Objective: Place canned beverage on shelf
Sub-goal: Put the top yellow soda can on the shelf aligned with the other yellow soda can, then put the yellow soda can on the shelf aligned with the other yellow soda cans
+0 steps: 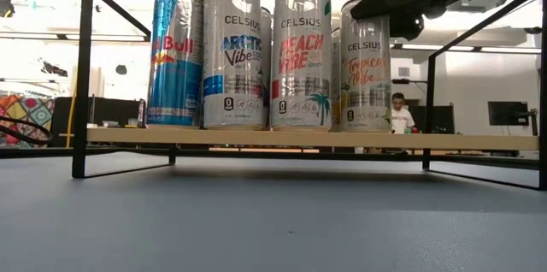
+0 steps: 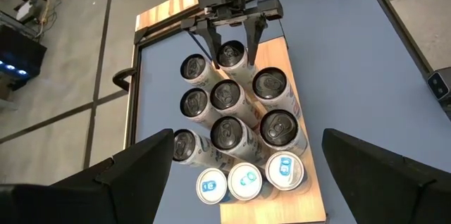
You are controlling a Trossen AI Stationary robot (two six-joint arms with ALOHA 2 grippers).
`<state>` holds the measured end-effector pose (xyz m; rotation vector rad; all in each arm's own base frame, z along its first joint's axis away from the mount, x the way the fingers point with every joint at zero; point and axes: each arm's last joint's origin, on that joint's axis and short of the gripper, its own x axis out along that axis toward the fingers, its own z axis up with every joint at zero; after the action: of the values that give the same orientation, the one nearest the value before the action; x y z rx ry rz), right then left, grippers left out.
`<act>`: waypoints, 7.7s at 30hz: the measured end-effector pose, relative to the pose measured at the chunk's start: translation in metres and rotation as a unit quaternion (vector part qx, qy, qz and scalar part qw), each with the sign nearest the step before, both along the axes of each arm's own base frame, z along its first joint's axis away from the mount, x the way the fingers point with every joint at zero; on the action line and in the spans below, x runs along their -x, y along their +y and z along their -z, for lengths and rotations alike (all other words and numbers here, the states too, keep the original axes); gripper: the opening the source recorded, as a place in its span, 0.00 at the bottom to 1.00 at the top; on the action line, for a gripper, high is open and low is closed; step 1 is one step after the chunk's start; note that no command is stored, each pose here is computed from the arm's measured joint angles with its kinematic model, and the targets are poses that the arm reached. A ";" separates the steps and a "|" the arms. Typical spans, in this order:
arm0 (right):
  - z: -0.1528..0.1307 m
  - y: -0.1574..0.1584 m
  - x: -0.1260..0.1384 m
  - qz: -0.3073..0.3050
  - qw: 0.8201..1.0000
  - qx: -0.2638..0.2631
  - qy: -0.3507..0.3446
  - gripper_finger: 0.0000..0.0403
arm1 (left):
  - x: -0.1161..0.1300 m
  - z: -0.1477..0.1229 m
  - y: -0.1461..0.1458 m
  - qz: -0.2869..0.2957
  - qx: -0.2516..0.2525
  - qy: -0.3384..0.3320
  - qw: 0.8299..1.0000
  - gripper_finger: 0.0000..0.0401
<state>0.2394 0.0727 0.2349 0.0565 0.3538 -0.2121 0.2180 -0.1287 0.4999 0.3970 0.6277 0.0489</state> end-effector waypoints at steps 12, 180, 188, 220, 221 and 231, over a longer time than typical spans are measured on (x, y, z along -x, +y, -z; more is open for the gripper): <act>0.003 0.000 0.001 0.004 1.000 -0.005 0.015 0.73 | 0.000 0.000 0.000 -0.001 0.002 0.000 1.000 0.87; -0.098 0.152 0.031 0.184 0.760 -0.389 0.487 0.51 | 0.002 0.003 -0.002 0.026 0.035 0.031 0.999 0.87; -0.146 0.121 0.004 0.149 0.786 -0.388 0.457 0.51 | 0.002 0.003 -0.002 0.024 0.038 0.031 0.999 0.87; -0.140 0.084 -0.085 0.106 0.837 -0.301 0.445 0.51 | 0.002 0.003 -0.002 0.024 0.042 0.030 0.998 0.87; -0.141 0.084 -0.084 0.103 0.835 -0.305 0.446 0.51 | 0.002 0.003 -0.002 0.024 0.043 0.030 0.998 0.87; -0.142 0.062 -0.043 0.146 0.805 -0.332 0.470 0.51 | 0.002 0.003 -0.002 0.024 0.041 0.032 0.998 0.87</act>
<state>0.2823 0.1352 0.3767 0.7256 1.4182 -0.4087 0.2160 -0.1306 0.4966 0.3349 0.6800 -0.0359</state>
